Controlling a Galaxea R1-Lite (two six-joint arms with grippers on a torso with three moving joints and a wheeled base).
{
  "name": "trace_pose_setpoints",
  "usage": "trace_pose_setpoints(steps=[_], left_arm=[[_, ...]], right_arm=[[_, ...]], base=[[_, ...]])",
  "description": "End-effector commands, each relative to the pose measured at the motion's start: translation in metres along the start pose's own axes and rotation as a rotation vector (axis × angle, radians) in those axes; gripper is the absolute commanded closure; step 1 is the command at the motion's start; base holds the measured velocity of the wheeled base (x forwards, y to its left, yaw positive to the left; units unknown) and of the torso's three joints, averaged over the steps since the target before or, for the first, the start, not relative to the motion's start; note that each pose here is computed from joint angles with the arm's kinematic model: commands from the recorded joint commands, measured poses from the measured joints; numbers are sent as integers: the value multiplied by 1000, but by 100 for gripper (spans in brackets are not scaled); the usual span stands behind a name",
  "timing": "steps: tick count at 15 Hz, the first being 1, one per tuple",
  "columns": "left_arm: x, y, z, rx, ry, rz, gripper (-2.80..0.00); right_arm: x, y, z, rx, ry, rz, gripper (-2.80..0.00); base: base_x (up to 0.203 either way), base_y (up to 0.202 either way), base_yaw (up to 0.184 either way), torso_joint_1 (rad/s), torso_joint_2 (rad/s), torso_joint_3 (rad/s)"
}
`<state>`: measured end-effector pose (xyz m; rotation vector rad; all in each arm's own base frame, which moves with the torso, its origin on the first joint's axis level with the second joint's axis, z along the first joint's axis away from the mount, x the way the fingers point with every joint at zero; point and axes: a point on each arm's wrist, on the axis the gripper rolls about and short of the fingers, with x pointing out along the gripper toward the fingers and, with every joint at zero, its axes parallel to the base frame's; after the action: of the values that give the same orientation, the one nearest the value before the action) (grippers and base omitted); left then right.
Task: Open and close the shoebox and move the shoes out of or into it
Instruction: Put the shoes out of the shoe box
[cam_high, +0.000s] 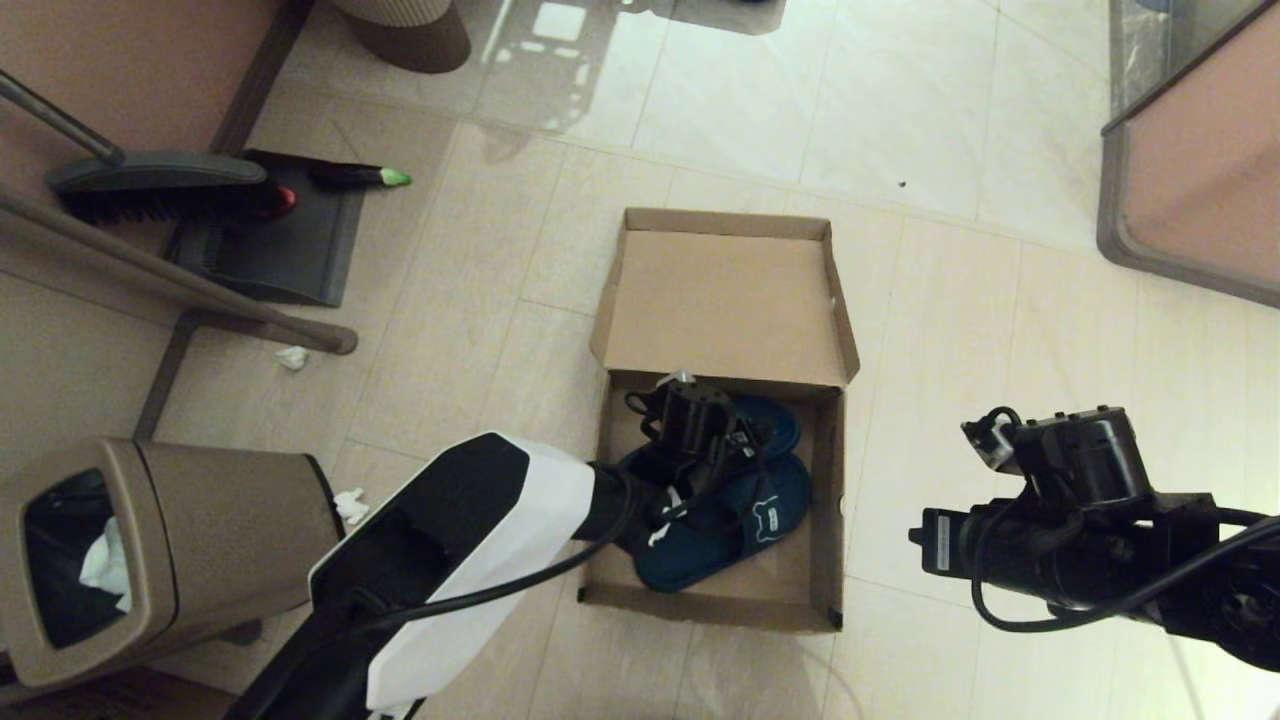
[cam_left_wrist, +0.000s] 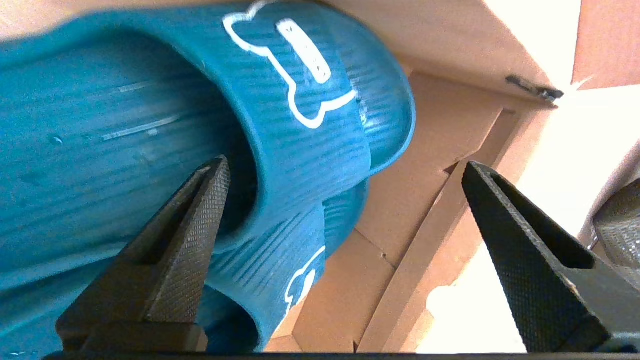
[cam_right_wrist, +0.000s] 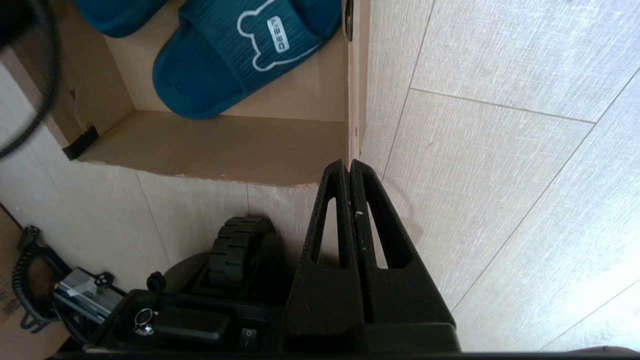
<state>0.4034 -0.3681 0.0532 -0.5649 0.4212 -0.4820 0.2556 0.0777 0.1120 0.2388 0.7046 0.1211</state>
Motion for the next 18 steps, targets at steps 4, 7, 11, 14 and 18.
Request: trace_pose_setpoints(steps=[4, 7, 11, 14, 18], left_arm=[[0, -7, -10, 2, 8, -19, 0], [0, -7, -10, 2, 10, -17, 0], [-1, -4, -12, 12, 44, 17, 0], [-6, -10, -5, 13, 52, 35, 0], [-45, -41, 48, -14, 40, 54, 0]], right_arm=[[-7, 0, 1, 3, -21, 8, 0], [-11, 1, 3, 3, -32, 10, 0], [-13, 1, 4, 2, -40, 13, 0], [-16, 1, 4, 0, -47, 16, 0], [-24, 4, 8, -5, -72, 34, 0]], base=[[0, 0, 0, 0, 0, 0], [0, 0, 0, 0, 0, 0], [0, 0, 0, 0, 0, 0], [0, 0, 0, 0, 0, 0], [0, 0, 0, 0, 0, 0]])
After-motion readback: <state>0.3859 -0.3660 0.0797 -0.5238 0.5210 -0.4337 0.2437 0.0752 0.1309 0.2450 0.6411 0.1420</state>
